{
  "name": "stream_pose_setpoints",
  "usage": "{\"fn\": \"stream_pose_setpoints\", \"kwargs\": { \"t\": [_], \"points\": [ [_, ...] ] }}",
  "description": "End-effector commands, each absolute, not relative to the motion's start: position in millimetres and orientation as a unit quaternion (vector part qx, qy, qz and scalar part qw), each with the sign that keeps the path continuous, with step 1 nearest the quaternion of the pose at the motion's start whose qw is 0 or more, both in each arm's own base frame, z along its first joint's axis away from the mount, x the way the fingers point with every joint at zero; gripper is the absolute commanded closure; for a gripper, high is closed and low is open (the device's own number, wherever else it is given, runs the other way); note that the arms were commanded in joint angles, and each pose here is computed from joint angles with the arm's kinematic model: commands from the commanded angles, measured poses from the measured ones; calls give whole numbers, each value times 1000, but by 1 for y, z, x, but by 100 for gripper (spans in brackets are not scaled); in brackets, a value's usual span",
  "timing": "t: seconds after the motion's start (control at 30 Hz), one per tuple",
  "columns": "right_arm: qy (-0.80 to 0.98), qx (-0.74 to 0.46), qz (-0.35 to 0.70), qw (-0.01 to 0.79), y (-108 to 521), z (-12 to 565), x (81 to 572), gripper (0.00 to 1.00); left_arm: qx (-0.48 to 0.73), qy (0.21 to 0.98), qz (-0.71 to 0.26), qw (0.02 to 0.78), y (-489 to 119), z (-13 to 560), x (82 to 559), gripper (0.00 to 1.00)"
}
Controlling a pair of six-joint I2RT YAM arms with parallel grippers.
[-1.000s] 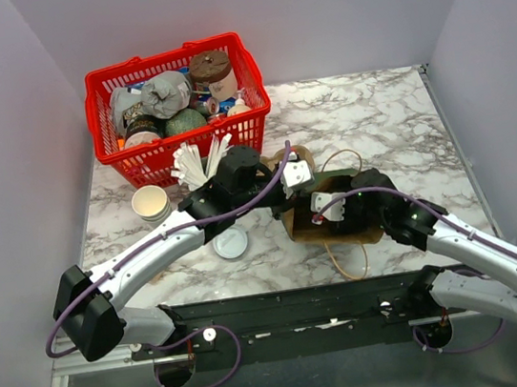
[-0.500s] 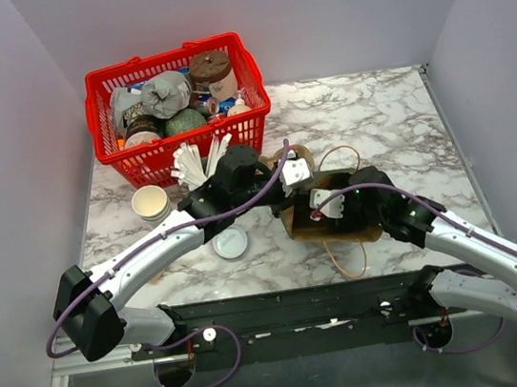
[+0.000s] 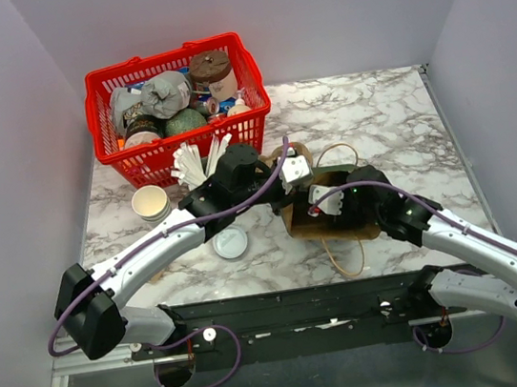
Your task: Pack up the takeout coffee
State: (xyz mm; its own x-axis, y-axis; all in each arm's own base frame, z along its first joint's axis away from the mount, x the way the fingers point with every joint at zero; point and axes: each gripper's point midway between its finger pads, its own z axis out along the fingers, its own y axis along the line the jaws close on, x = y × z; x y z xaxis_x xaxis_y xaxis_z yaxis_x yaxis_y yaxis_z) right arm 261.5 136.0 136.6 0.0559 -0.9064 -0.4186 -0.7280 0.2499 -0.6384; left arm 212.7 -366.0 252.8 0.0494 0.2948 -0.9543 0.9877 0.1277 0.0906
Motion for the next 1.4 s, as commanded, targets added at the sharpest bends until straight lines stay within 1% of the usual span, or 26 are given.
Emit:
{"fn": "stream_pose_setpoints", "kwargs": {
  "t": [0.0,0.37,0.47,0.6,0.63,0.67,0.73,0.77,0.83,0.87,0.93,1.07,1.13,1.2,1.37],
  "points": [
    [721,-549,-148,396,115,133,270,99,573,527,-431,456,-379,275,178,100],
    [748,-509,-145,400,115,140,274,99,577,517,-437,457,-382,279,176,100],
    [757,-490,-139,409,119,148,278,99,578,515,-440,456,-381,280,175,100],
    [765,-488,-121,402,125,148,277,99,575,515,-444,455,-382,280,175,100],
    [764,-489,-121,403,125,150,277,95,575,514,-444,456,-382,281,175,100],
    [763,-491,-121,403,125,150,277,87,575,515,-444,455,-382,280,176,100],
    [761,-493,-119,404,127,152,277,79,572,517,-445,456,-381,282,176,100],
    [760,-499,-110,402,129,154,276,70,572,517,-445,455,-380,282,176,100],
    [759,-506,-97,397,133,153,272,63,571,518,-446,455,-380,281,176,100],
    [759,-511,-90,393,134,154,269,57,571,520,-445,454,-380,280,176,100],
    [759,-514,-83,390,136,154,267,53,570,519,-445,455,-380,280,177,100],
    [752,-533,-62,383,140,154,259,41,570,519,-445,455,-380,281,176,100],
    [750,-541,-57,377,141,153,256,36,570,519,-444,456,-380,281,177,100],
    [746,-551,-46,371,143,151,251,29,571,518,-445,457,-380,281,177,100],
    [736,-566,-18,370,149,152,242,18,571,519,-443,457,-380,281,178,100]
  ]
}}
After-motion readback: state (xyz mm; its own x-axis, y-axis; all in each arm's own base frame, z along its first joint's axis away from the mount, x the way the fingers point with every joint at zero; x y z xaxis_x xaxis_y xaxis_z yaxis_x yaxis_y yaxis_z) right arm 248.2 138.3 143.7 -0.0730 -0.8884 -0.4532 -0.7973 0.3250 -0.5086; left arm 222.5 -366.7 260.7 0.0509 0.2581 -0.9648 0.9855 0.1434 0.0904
